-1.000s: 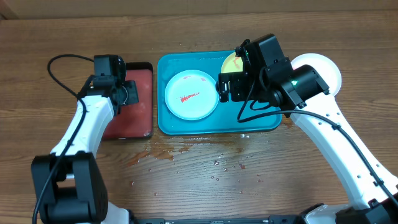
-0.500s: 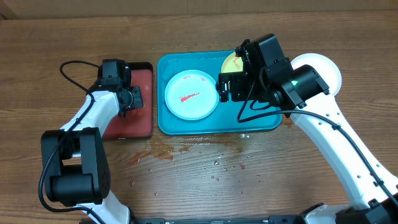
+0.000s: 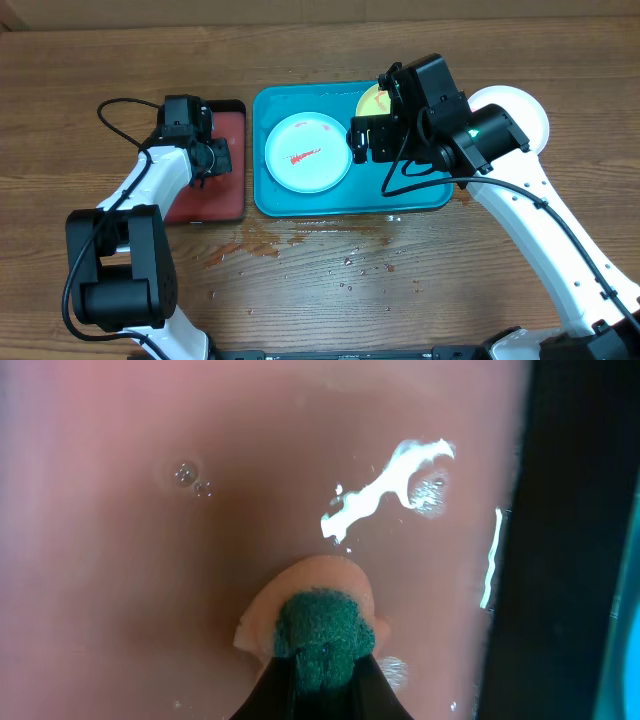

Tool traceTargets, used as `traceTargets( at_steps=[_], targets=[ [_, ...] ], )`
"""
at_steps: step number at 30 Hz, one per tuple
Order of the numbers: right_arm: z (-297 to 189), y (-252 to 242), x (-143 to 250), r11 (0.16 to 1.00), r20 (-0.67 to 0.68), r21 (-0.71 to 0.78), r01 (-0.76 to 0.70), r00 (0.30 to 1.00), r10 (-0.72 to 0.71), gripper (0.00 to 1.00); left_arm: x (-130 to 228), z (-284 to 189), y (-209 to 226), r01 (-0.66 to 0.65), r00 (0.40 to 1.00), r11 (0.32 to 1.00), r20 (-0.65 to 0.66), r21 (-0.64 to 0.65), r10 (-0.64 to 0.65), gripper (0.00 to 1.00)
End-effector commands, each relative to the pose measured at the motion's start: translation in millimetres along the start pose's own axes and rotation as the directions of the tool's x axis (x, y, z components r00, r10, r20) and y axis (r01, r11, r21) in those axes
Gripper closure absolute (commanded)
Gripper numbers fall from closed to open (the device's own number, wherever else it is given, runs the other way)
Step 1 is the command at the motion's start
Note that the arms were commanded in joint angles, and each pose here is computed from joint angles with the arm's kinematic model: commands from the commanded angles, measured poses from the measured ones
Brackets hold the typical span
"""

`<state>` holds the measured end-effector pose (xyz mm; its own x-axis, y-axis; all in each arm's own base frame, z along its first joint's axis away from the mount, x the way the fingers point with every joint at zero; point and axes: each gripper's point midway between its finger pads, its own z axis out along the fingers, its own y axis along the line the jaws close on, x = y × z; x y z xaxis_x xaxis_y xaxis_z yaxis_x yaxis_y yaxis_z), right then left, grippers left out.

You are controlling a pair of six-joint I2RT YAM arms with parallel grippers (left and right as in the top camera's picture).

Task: Clean dirty plates on tray and stack at the side
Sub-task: 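Grasp the green sponge in the black tray with the left gripper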

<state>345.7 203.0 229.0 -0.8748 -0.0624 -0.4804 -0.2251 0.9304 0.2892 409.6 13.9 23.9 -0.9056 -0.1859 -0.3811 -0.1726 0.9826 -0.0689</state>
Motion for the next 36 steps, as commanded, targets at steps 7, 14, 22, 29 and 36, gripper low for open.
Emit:
traceTargets(
  at_steps=[7, 14, 22, 29, 36],
  targets=[
    [37.1, -14.0, 14.8, 0.999, -0.065, 0.040, -0.017, 0.998, 0.020, 0.01, -53.0, -108.5, -29.1, -0.035, 0.959, 0.990, 0.282, 0.135, -0.005, 0.96],
    [92.4, -21.1, 26.0, 0.995, -0.142, 0.074, -0.065, 0.987, 0.075, 0.08, -50.2, -144.1, -80.3, -0.107, 0.940, 0.964, 0.340, 0.245, 0.017, 0.96],
    [154.6, -28.4, 45.5, 0.985, -0.232, 0.089, -0.150, 0.958, 0.167, 0.23, -29.1, -120.5, -133.9, -0.165, 0.957, 0.939, 0.280, 0.302, 0.078, 0.96],
    [188.1, -30.5, 50.7, 0.982, -0.246, 0.077, -0.175, 0.951, 0.188, 0.35, -5.4, -81.1, -157.4, -0.191, 0.972, 0.932, 0.188, 0.308, 0.137, 0.96],
    [205.1, -31.4, 47.3, 0.981, -0.225, 0.067, -0.183, 0.955, 0.194, 0.44, 10.5, -49.6, -178.8, -0.181, 0.981, 0.926, 0.131, 0.332, 0.145, 0.96]
  ],
)
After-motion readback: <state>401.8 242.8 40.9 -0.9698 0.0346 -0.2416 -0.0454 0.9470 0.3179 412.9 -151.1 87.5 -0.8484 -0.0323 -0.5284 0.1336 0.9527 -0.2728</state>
